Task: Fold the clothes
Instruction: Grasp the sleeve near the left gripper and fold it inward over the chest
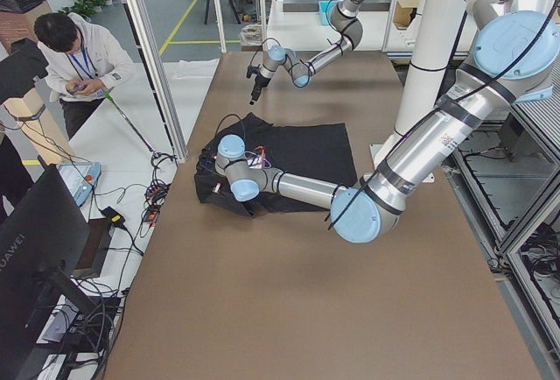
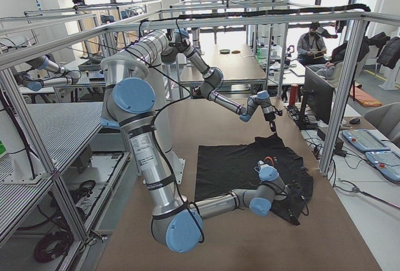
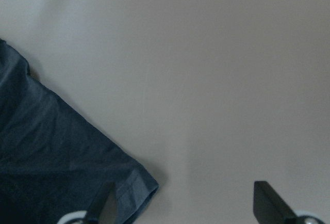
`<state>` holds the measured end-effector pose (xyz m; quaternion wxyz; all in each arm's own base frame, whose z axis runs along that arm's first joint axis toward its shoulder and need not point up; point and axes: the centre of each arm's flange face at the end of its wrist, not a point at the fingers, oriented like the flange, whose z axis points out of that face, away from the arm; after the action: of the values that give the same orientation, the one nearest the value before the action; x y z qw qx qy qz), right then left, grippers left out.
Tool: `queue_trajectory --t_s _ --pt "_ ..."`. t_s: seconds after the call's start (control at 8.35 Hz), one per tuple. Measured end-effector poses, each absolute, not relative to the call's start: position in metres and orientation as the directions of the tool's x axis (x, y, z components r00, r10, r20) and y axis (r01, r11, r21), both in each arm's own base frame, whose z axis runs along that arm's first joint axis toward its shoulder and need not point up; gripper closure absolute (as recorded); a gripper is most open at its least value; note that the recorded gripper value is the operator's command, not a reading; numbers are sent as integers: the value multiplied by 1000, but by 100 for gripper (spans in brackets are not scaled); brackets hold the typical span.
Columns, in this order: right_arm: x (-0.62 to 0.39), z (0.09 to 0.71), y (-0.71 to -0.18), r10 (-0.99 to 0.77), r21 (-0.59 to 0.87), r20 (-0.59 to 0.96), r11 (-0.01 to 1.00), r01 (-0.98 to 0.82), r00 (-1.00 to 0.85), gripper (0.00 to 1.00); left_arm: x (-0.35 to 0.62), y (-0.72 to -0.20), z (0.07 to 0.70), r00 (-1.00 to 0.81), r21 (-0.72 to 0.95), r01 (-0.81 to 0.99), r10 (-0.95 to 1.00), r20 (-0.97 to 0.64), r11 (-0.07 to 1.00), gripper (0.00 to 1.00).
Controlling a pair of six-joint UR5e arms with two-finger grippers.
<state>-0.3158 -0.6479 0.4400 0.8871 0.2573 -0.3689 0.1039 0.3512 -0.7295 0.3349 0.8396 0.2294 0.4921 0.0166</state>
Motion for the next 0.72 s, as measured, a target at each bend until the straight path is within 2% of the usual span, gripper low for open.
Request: queue_trajectory --t_s 0.36,0.6,0.72 --pt "-319 439 -647 -5 381 708 845 -375 707 6 434 -713 253 497 327 277 157 -854 903 100" --pt "-319 440 -646 -5 380 707 845 -375 707 6 492 -686 234 517 324 313 126 -847 893 100" --pt "-319 442 -646 -3 379 706 846 -374 708 6 509 -677 235 529 328 322 119 -840 888 42"
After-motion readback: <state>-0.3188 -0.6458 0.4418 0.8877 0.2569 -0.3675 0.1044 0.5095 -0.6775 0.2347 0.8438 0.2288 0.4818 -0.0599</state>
